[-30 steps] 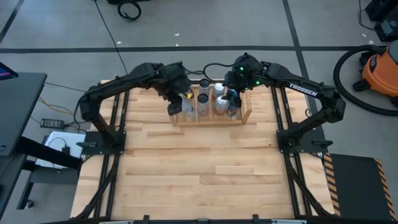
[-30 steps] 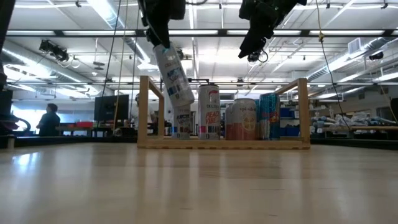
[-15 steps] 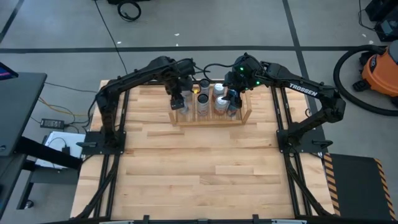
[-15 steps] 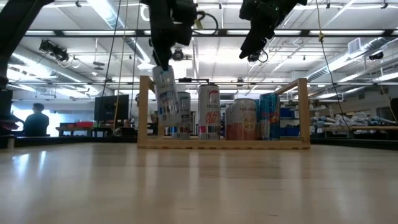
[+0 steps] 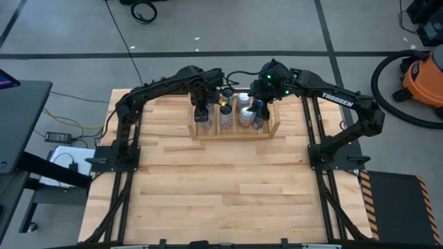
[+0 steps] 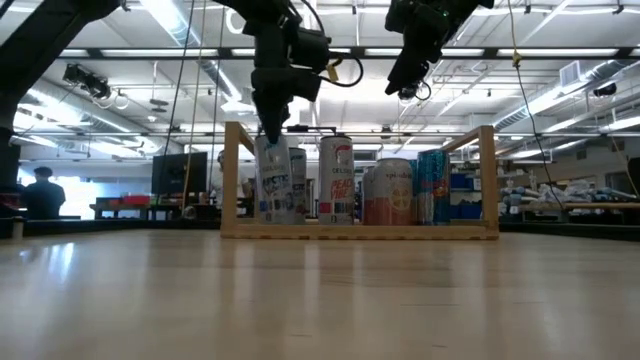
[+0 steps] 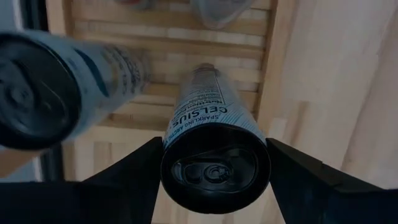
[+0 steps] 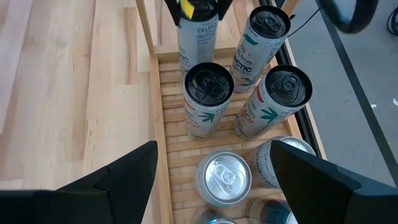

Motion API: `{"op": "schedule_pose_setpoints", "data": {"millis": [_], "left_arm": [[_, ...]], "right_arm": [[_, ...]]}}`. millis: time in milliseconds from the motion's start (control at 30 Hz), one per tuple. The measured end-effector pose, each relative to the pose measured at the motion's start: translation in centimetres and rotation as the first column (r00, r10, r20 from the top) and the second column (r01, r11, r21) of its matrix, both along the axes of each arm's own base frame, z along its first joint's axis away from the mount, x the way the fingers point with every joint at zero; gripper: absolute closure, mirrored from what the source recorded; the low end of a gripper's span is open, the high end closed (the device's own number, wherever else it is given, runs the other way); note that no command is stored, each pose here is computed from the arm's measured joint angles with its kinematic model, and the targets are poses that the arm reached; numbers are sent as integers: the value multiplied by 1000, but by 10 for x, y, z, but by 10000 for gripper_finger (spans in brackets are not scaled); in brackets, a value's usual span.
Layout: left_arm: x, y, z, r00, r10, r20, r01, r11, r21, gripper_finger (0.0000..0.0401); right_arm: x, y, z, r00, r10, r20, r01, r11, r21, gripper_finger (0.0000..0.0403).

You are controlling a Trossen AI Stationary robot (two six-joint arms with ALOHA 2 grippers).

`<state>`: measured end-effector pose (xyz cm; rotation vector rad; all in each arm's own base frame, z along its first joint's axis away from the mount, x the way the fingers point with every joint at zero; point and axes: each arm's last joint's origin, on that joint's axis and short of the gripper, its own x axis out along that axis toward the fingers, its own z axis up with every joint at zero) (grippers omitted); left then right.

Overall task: Place canned beverage on shelf
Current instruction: Put the white pink soda can into the shelf

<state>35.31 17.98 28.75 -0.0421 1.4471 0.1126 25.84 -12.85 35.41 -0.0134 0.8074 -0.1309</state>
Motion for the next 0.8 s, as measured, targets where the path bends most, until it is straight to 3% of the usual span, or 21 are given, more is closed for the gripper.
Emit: {"op": "schedule_pose_setpoints", "data": {"millis": [800], "left_arm": [[5, 3, -2, 999, -44, 18, 43, 997, 57, 142]], "right_arm": [[0, 0, 0, 1000, 1, -4, -1, 1000, 1, 82]]}}
